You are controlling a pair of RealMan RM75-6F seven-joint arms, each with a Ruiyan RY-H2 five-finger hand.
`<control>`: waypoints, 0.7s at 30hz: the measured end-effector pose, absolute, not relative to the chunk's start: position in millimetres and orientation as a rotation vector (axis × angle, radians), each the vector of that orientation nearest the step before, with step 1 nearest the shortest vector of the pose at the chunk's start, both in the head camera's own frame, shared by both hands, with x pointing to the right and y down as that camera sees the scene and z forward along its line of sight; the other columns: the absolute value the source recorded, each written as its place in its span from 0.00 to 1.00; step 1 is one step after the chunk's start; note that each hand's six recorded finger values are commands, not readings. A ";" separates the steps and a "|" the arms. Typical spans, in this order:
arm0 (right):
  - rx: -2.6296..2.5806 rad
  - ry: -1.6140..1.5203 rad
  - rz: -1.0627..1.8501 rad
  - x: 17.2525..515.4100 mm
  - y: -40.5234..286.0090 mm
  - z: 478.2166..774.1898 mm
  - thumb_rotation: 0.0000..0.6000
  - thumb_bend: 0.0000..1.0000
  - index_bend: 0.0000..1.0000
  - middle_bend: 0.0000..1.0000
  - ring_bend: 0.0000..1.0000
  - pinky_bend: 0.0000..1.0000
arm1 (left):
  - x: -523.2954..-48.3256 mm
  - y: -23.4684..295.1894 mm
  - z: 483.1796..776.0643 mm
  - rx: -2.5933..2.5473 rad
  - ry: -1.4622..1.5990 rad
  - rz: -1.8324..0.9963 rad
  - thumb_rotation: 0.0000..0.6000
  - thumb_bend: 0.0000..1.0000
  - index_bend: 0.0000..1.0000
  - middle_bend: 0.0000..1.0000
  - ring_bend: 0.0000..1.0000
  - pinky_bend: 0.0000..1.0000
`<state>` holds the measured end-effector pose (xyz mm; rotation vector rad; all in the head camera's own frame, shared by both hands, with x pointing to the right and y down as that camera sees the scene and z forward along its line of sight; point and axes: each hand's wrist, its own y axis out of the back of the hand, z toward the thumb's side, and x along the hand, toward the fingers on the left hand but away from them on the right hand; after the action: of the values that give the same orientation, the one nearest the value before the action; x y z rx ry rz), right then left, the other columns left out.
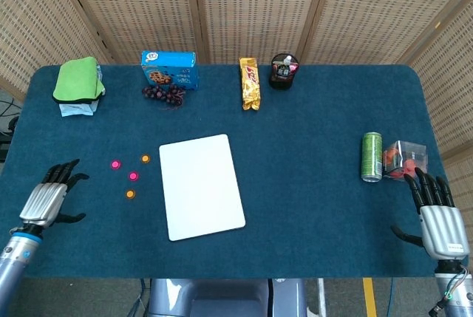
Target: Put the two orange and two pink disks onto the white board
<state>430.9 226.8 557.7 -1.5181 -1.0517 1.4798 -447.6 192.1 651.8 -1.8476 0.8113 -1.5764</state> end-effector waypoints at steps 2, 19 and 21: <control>-1.521 -1.052 1.482 431.1 226.6 557.7 1.00 0.00 0.00 0.00 0.00 0.00 | -438.0 187.6 661.4 -1.863 0.778 -1.570 1.00 0.19 0.37 0.00 0.00 0.00; -1.531 -1.054 1.485 431.6 226.6 557.9 1.00 0.00 0.00 0.00 0.00 0.00 | -389.6 174.7 694.8 -1.829 0.589 -1.545 1.00 0.29 0.42 0.00 0.00 0.00; -1.531 -1.055 1.485 431.7 226.6 557.8 1.00 0.00 0.00 0.00 0.00 0.00 | -386.2 175.3 699.0 -1.833 0.574 -1.548 1.00 0.29 0.42 0.00 0.00 0.00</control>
<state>431.7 226.6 557.8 -1.5312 -1.0548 1.4854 -386.2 175.3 699.0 -1.8327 0.5735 -1.5481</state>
